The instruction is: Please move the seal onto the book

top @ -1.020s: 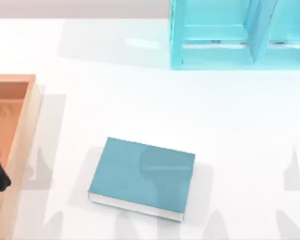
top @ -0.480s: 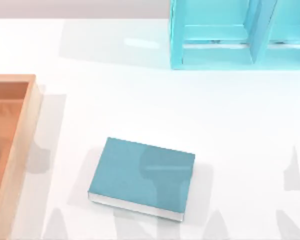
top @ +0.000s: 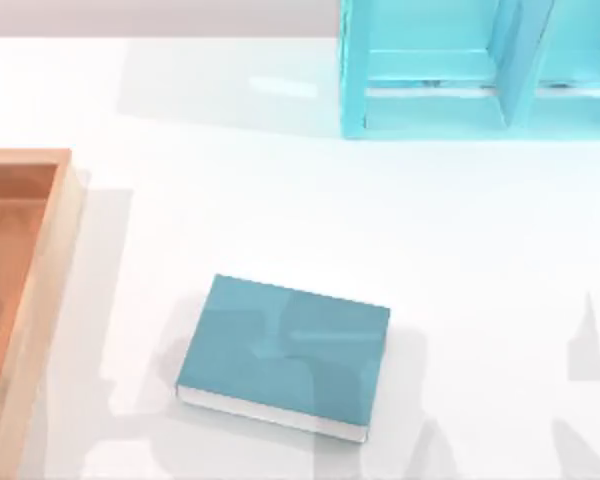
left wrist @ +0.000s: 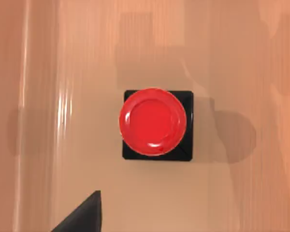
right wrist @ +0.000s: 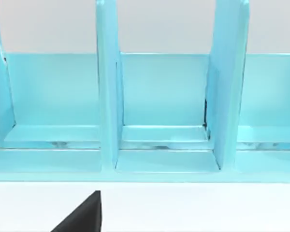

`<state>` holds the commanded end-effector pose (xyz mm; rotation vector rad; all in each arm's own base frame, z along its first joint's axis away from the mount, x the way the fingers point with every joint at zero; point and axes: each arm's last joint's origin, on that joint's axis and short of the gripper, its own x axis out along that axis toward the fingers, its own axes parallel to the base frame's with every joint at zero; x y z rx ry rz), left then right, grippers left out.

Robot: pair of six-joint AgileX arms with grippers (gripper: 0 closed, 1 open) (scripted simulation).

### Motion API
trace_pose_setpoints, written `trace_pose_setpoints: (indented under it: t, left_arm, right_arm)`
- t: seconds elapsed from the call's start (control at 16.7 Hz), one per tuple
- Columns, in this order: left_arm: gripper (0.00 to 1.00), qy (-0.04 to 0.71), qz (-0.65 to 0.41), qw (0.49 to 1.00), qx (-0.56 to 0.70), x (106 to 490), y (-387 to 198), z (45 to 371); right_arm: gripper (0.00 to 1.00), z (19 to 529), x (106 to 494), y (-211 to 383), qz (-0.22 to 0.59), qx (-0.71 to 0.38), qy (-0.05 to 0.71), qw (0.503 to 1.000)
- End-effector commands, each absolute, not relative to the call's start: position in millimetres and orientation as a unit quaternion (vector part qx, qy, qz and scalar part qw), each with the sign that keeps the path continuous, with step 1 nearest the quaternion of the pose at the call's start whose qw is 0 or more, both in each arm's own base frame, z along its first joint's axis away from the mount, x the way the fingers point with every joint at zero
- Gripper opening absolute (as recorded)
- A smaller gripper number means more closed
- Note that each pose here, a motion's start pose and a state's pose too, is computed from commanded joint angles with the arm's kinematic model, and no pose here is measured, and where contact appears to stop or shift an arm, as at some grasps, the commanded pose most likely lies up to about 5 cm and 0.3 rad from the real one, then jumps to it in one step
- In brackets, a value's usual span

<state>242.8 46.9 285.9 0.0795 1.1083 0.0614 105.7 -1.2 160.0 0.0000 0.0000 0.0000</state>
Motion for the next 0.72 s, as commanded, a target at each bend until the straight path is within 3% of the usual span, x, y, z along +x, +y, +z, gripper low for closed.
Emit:
trace_pose_setpoints:
  t: [0.36,0.72]
  left_arm:
    - [1.0,0.675,0.004,0.738,0.017,322,83,268]
    - [1.0,0.707,-0.006,0.707,0.008,341,95,260]
  right_arm:
    - [1.0,160,106,-1,0.0,0.0,0.0,1.0]
    - [1.0,160,106,-1,0.0,0.0,0.0,1.0]
